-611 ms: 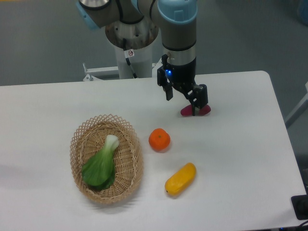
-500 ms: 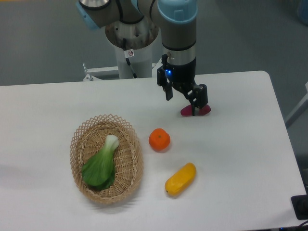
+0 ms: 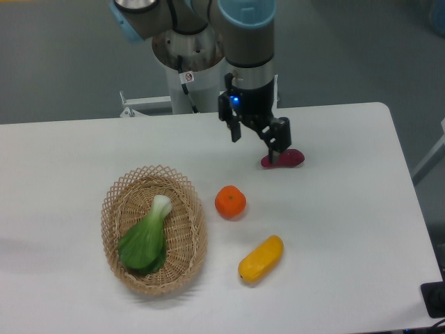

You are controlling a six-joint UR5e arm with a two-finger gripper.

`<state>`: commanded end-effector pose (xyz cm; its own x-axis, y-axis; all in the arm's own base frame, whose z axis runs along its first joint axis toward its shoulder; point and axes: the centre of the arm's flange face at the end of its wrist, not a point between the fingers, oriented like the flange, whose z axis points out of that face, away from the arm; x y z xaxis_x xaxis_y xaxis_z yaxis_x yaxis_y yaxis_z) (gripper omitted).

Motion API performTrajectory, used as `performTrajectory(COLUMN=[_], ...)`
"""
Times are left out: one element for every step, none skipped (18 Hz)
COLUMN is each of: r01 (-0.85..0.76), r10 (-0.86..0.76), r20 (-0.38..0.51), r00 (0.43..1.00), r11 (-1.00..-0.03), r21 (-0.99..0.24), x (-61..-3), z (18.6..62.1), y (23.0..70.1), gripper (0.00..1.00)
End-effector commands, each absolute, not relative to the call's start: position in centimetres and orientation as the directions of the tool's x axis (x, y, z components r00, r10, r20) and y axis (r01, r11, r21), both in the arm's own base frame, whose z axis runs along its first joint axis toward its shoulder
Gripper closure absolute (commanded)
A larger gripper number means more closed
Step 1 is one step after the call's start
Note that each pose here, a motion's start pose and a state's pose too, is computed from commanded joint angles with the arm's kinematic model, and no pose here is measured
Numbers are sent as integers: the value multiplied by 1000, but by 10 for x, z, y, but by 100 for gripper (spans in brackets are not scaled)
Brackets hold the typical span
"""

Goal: Pick up the green vegetable from the basket
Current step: 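Move the open gripper from the sweet potato over the basket's bok choy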

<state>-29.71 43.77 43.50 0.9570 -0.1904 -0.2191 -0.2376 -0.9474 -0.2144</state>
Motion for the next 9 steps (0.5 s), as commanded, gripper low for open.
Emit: performTrajectory(r01=[-196, -161, -130, -96, -31, -22, -18, -16, -21], r10=[-147, -111, -80, -42, 13, 15, 14, 8, -4], r20=[-207, -199, -189, -175, -132, -115, -102, -81, -67], r00=[967, 974, 979, 984, 991, 993, 995, 997, 998], r11=[-951, -953, -955, -946, -946, -950, -954, -958, -964], r21=[-239, -255, -266, -309, -323, -311, -300, -286, -266], x=[-292, -285, -280, -266, -250, -241, -238, -234, -225], z=[434, 433, 431, 430, 414, 403, 391, 376, 361], y=[445, 451, 457, 476, 494, 504, 511, 520, 530], gripper=[0, 0, 0, 0, 0, 0, 0, 0, 0])
